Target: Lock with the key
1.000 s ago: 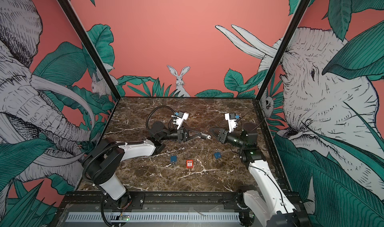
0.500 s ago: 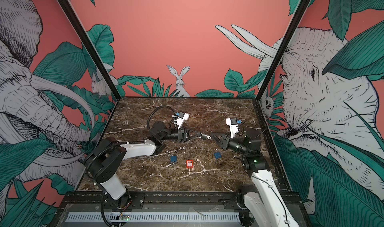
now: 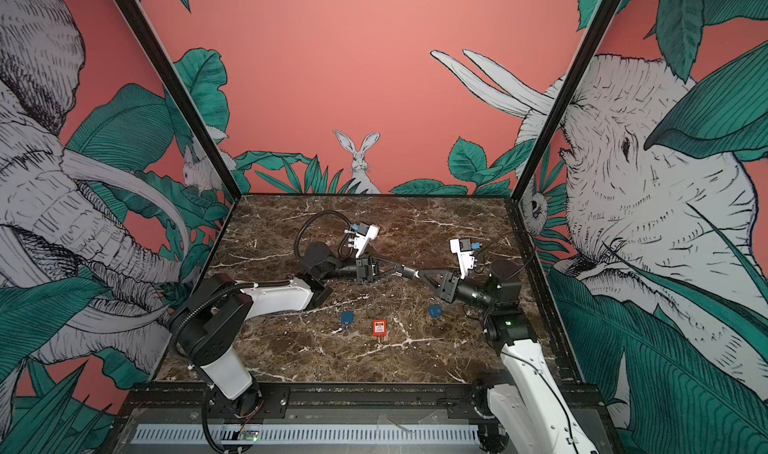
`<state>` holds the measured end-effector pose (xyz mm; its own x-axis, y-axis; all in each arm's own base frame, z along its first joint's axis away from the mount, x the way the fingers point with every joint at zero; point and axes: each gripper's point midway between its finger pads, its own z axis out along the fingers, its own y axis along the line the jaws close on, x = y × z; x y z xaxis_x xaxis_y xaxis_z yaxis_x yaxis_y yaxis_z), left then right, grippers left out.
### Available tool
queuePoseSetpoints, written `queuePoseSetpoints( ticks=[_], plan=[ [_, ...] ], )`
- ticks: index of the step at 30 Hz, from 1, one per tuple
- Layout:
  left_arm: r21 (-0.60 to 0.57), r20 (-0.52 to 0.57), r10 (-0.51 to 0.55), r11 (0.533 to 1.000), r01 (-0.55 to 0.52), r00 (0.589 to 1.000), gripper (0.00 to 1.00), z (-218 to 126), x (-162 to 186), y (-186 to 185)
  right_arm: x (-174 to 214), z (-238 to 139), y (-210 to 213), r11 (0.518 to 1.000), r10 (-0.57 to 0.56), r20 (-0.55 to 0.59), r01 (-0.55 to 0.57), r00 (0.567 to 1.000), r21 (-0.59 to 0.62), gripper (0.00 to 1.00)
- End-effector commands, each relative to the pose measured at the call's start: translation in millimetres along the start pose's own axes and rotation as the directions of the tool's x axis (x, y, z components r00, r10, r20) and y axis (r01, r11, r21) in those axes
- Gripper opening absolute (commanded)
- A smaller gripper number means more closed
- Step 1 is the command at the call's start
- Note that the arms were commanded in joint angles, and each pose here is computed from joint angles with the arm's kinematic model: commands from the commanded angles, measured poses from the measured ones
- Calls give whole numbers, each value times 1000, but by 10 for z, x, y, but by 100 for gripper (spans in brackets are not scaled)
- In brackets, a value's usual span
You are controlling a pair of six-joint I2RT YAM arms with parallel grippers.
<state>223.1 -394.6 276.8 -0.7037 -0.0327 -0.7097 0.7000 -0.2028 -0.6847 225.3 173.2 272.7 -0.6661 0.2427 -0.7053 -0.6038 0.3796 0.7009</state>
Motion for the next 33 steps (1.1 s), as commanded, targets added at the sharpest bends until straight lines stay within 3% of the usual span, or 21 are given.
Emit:
queuePoseSetpoints(
  ticks=[1,33],
  plan=[
    [44,17,50,998,-51,999,0,21,-111,-144,-22,8,84,998,-34,8,34,999,-44,18],
    [40,32,45,998,-46,998,0,27,-147,-130,63,81,20,998,-7,-21,6,1000,-57,10]
  ],
)
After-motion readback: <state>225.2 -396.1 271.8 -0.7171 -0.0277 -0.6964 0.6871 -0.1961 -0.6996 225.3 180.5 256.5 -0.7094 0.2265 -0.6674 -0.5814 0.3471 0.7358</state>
